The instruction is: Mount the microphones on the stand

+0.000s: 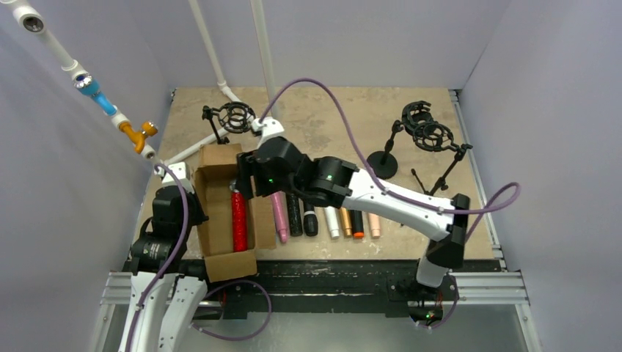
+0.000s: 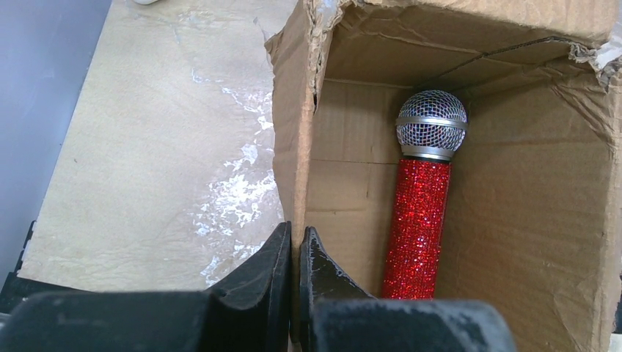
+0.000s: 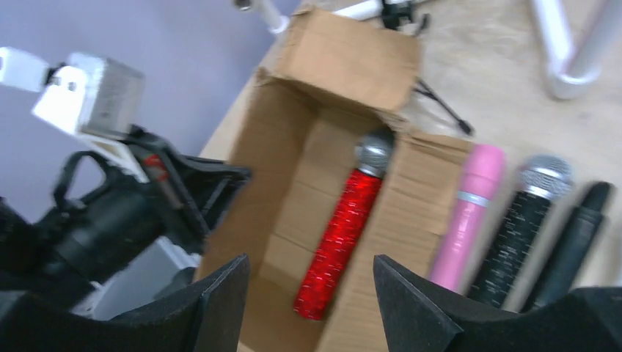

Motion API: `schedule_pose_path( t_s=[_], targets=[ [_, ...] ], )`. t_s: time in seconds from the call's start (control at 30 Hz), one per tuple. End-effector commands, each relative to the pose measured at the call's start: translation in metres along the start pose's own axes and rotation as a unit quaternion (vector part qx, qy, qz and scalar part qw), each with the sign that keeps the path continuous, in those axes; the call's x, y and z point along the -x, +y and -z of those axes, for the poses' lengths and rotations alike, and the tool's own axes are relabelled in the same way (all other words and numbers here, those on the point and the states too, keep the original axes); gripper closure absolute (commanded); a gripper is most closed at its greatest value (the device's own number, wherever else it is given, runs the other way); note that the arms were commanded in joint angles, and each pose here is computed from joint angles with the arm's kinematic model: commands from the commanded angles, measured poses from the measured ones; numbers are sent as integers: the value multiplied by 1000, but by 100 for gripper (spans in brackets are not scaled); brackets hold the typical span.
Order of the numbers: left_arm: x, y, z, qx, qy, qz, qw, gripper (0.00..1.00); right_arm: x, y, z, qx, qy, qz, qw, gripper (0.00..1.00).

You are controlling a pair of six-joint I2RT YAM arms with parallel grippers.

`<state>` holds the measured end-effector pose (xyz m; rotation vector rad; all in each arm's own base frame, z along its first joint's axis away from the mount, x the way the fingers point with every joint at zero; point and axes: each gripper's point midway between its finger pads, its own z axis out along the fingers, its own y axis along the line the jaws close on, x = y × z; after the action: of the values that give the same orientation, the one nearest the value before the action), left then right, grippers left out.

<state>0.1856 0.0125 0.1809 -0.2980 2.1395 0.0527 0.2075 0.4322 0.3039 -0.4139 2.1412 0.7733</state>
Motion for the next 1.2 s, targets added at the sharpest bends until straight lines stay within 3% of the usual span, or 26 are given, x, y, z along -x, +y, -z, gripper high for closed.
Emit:
schedule_pose_path(
  t_s=[0.0, 0.4, 1.17],
  targets=[
    [38, -6, 10, -12, -61, 27, 998, 100, -35, 31, -38, -1, 50, 21, 999, 34],
    [39, -8, 15, -18, -60, 29, 998, 100, -105, 28, -112, -24, 127, 57, 990, 34],
    [32, -22, 22, -57, -47, 60, 995, 100, -151, -37, -189, -152, 145, 108, 972, 31]
  ],
)
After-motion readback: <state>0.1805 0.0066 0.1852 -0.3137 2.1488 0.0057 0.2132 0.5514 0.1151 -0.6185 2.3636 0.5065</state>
